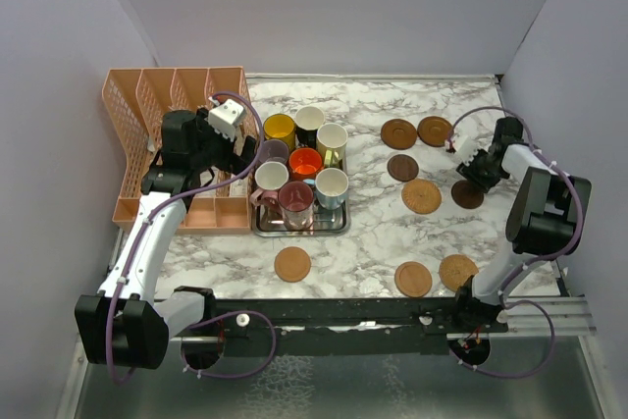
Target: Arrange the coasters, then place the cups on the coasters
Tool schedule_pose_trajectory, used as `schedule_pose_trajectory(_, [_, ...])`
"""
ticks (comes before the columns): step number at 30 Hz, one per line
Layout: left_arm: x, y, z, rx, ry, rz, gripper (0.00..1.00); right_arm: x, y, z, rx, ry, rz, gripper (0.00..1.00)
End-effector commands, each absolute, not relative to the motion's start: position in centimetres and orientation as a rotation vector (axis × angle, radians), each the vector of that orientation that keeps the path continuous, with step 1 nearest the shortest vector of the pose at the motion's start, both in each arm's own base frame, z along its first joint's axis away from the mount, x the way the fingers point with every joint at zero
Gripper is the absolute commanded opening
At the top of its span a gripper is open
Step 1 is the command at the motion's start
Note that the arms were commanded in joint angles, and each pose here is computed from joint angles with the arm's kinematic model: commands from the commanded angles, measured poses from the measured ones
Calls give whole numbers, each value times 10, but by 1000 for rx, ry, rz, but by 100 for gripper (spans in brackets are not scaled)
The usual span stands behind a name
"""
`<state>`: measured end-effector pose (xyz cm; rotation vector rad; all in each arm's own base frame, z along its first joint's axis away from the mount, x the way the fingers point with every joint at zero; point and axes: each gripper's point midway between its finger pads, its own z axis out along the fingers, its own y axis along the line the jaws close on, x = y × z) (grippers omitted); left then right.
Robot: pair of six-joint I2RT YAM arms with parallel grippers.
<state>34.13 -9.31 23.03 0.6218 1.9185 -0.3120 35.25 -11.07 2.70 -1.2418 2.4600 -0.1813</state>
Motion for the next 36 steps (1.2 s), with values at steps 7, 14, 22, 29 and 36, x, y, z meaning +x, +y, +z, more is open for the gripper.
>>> schedule_pose_trajectory(7, [341,-96,239,644,1875,-323,99,380,-100,-20,-921,2572,26,38])
schedule_pose_trajectory(14, [341,-97,238,646,1877,-328,99,387,-62,-19,-899,2536,152,38])
schedule_pose_trajectory(22, [341,-97,238,647,1874,-327,99,406,-43,-23,-885,2520,105,37])
schedule_pose_trajectory(29, [340,-97,238,650,1873,-327,99,408,-23,-25,-896,2500,141,37])
schedule_pose_trajectory(36, [340,-97,239,651,1871,-328,99,422,-27,-28,-864,2501,54,35])
